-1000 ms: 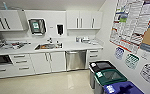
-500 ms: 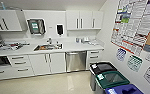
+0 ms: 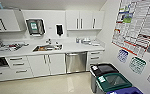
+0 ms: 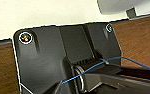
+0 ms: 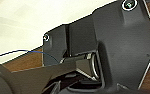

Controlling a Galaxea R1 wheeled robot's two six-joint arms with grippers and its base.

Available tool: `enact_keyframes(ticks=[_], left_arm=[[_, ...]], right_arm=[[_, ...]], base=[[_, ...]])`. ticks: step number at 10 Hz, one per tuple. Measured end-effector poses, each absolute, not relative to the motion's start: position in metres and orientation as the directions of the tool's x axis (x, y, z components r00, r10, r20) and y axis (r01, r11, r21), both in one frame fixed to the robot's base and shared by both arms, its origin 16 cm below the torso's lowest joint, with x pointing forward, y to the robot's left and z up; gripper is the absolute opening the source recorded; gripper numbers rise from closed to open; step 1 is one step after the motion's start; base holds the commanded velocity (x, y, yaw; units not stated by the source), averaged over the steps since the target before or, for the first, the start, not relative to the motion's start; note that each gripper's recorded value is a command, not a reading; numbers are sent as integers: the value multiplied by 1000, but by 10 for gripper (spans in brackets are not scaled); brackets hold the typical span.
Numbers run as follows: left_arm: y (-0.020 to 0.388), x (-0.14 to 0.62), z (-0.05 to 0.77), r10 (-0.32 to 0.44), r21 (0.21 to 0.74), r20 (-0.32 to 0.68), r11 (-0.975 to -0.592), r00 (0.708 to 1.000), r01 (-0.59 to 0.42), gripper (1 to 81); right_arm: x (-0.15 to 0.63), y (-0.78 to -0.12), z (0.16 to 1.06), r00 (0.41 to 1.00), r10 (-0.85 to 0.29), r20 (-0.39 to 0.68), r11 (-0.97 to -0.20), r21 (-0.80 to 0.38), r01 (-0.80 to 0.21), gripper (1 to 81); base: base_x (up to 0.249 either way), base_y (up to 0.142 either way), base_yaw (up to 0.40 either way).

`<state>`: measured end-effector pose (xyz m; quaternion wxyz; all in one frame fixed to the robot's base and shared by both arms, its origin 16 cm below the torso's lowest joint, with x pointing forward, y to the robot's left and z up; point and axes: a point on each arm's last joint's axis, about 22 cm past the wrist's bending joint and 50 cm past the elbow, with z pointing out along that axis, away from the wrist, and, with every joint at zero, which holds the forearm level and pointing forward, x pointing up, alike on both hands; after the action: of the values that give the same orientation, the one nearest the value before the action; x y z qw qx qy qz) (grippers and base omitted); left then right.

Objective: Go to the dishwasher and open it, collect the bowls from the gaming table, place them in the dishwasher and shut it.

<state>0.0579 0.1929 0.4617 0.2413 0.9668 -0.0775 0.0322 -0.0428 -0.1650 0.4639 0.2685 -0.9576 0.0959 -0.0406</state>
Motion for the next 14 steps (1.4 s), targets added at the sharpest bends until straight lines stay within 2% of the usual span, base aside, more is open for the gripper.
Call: enact_keyframes(ticks=[6, 9, 12, 14], left_arm=[[190, 57, 462, -134, 464, 100, -870, 986, -166, 811], [208, 62, 460, -134, 441, 103, -882, 986, -166, 811], [184, 57, 463, -133, 473, 102, -865, 986, -165, 811], [195, 57, 462, -133, 459, 102, -873, 986, -165, 811]], right_arm=[[-44, -169, 463, 978, -205, 27, -840, -517, -162, 811], [-40, -150, 466, 978, -206, 28, -826, -541, -158, 811], [-44, -176, 461, 980, -199, 26, -848, -505, -159, 811], [-44, -166, 463, 979, -202, 26, -840, -518, -160, 811]], base=[[104, 0, 0], [108, 0, 0], [108, 0, 0], [108, 0, 0]])
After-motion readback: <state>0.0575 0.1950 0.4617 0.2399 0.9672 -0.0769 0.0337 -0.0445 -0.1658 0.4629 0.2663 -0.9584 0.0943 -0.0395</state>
